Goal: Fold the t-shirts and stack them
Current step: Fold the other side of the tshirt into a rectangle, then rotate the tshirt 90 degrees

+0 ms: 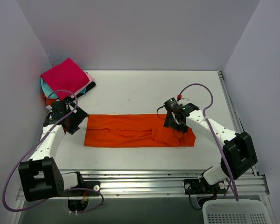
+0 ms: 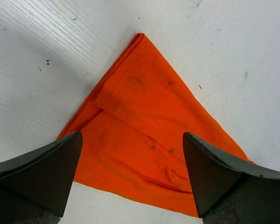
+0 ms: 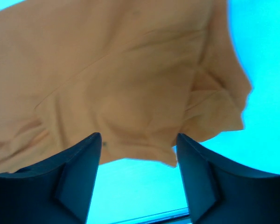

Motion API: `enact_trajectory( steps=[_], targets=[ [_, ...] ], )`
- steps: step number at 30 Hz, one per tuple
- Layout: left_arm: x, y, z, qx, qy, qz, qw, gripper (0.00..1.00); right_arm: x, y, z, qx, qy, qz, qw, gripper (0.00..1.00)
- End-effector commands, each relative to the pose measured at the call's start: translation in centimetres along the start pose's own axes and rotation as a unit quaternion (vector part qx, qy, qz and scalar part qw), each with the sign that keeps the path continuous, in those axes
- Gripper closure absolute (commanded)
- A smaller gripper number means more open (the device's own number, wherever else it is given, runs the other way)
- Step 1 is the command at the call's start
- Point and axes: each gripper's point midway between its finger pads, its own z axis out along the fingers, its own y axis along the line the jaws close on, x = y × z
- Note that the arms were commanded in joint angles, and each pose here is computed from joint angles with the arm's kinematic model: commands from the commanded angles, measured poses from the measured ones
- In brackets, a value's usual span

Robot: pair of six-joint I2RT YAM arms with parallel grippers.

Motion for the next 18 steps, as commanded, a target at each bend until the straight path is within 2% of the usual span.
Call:
enact_trajectory(
  steps=[1, 2, 4, 5, 7, 14, 18],
  targets=[
    [-1.3, -1.6, -1.1, 0.026, -0.018, 0.010, 0.999, 0.02, -0.3, -3.4, 1.2, 0.039, 0.006, 0.007, 0.999, 0.42],
    [-1.2, -1.6, -1.0, 0.026, -0.016, 0.010, 0.999, 0.02, -0.4, -3.7, 1.6, 0.044, 0.007, 0.003, 0.999, 0.58],
    [-1.0, -1.5, -0.8, 0.027, -0.012, 0.009, 1.000, 0.02, -0.4, -4.3, 2.7, 0.057, 0.015, 0.006, 0.998, 0.72],
    [-0.9, -1.5, -0.8, 0.028, -0.011, 0.010, 1.000, 0.02, 0.0, -4.7, 3.5, 0.067, 0.024, 0.002, 0.997, 0.85],
    [-0.9, -1.5, -0.8, 0.028, -0.010, 0.013, 0.999, 0.02, 0.2, -5.0, 4.3, 0.077, 0.033, 0.006, 0.996, 1.00],
    [-0.7, -1.2, -0.5, 0.023, -0.003, 0.020, 1.000, 0.03, 1.6, -4.8, 8.1, 0.113, 0.076, -0.007, 0.991, 1.00],
    [-0.6, -1.3, -0.1, 0.029, 0.001, 0.020, 0.999, 0.02, 0.9, -3.5, 9.8, 0.118, 0.083, -0.011, 0.990, 1.00]
  ],
)
